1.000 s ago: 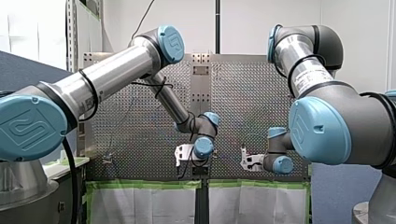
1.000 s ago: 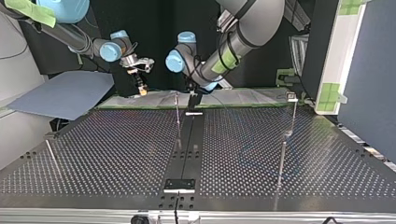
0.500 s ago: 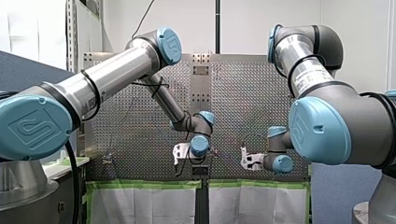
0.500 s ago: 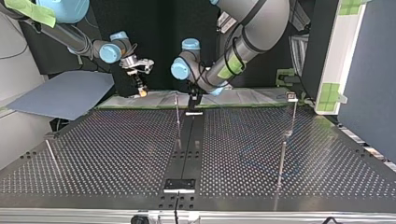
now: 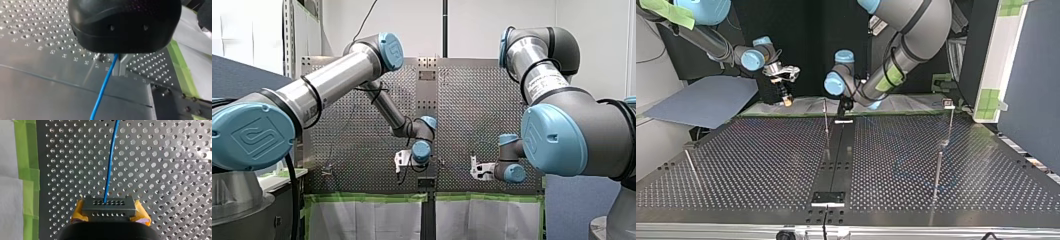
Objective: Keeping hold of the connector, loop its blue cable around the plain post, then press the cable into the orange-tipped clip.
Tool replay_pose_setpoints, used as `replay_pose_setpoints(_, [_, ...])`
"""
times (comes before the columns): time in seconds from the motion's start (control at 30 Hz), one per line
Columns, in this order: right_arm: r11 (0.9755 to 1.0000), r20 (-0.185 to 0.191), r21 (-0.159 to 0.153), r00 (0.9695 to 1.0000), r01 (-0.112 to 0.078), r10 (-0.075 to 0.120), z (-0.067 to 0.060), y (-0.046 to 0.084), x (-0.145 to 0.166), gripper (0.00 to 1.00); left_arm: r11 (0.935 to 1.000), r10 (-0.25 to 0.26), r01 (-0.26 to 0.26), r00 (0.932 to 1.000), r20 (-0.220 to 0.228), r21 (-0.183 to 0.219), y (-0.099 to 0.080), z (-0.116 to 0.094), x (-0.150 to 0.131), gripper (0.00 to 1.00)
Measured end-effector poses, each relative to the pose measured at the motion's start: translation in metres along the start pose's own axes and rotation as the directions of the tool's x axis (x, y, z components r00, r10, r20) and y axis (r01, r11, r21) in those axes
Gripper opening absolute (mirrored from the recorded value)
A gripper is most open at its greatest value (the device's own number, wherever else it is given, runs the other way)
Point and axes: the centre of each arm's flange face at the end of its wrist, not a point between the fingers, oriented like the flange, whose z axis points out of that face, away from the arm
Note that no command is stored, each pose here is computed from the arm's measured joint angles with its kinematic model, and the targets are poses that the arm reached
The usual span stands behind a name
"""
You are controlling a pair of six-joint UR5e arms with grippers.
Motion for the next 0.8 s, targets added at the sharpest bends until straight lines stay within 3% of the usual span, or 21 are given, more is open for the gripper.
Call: replay_pose_setpoints(0.8, [0.9998, -0.050, -0.015, 0.9986, 0.016, -0.016, 0.029, 0.025, 0.029, 0.00, 0.9981, -0.056, 0.055, 0.9979, 0.032, 0.028, 0.018, 0.039, -0.041, 0.00])
